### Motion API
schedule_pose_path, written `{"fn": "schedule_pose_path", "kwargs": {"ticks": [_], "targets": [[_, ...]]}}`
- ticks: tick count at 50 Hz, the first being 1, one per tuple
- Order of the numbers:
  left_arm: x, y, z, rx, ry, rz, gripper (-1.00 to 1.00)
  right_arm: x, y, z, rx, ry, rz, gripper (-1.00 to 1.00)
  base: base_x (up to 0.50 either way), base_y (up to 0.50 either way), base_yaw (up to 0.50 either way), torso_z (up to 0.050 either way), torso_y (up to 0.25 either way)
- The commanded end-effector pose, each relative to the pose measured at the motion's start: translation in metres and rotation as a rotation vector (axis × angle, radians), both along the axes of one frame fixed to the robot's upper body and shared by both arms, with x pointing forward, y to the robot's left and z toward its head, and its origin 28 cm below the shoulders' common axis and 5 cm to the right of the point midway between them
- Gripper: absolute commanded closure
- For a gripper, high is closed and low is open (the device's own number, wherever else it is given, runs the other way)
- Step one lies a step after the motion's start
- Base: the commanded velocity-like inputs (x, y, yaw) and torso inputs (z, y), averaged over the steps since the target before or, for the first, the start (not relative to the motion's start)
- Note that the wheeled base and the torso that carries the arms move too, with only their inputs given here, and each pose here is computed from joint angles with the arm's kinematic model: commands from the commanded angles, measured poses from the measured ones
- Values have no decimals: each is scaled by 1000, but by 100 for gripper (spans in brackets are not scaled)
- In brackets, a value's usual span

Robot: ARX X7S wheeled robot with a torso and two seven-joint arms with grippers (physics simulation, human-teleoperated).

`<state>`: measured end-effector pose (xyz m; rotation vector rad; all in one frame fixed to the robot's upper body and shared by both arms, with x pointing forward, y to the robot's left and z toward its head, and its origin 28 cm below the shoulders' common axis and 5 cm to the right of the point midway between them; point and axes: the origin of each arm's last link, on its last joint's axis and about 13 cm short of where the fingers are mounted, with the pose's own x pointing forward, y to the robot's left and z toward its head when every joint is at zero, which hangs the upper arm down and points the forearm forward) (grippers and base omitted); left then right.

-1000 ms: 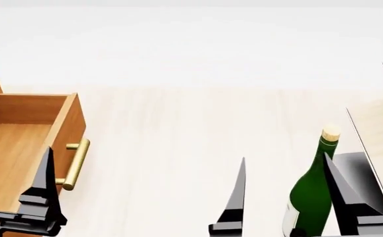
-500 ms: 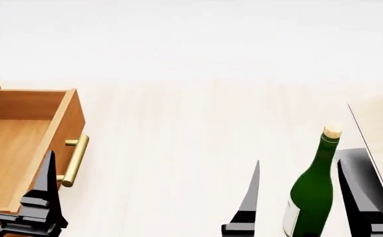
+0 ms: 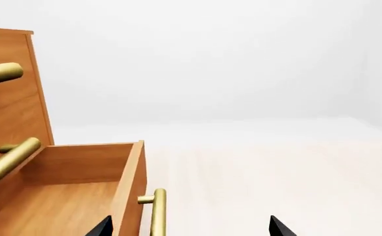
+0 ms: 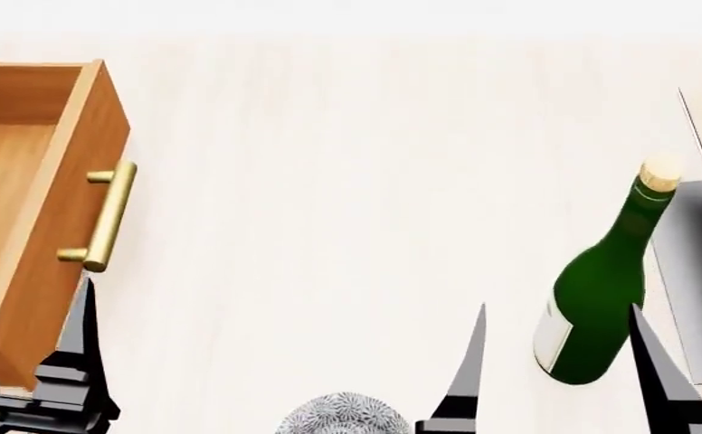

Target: Put the bowl on top of the cabinet.

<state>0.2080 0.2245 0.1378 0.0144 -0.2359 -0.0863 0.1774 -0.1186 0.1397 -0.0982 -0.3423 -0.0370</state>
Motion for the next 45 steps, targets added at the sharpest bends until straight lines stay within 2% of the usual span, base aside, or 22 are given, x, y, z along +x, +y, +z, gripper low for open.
{"fn": "schedule_pose_path", "kwargs": {"ticks": [1,19,22,25,29,31,33,34,36,37,40,45], "targets": [[-2,1,1,14,-30,5,-100,0,-2,0,-2,-6,-3,-100,0,0,0,0,-250],[-5,-2,-1,39,-41,-16,-100,0,-3,-2,0,-1,2,-100,0,0,0,0,-250],[-3,-1,0,9,-10,-16,-100,-1,-3,-2,-1,-2,1,-100,0,0,0,0,-250],[-2,-2,2,41,-15,-19,-100,-1,-3,-2,-2,-2,0,-100,0,0,0,0,-73],[-1,-3,10,102,4,-77,-100,-1,-4,-3,-4,0,-1,-100,0,0,0,0,0],[-1,-5,18,180,-30,-108,-100,-1,-4,-3,-9,1,-2,-100,0,0,0,0,0],[-2,-7,22,215,-34,-158,-100,-1,-4,-4,-15,2,-4,-100,0,0,0,0,0],[-1,-9,28,240,-33,-216,-100,-2,-4,-4,-18,2,-2,-100,0,0,0,0,0],[-1,-9,28,240,-33,-216,-100,-2,-4,-4,-18,2,-2,-100,0,0,0,0,0],[3,-11,35,296,-42,-293,-100,-2,-5,-5,-21,4,-6,-100,0,0,0,0,0],[16,-15,38,399,-38,-331,-100,-1,-6,-6,-24,8,-15,-100,0,0,0,0,0],[22,-22,40,500,-1,-466,-100,-1,-6,-6,-34,11,-20,-100,0,0,0,0,0]]}}
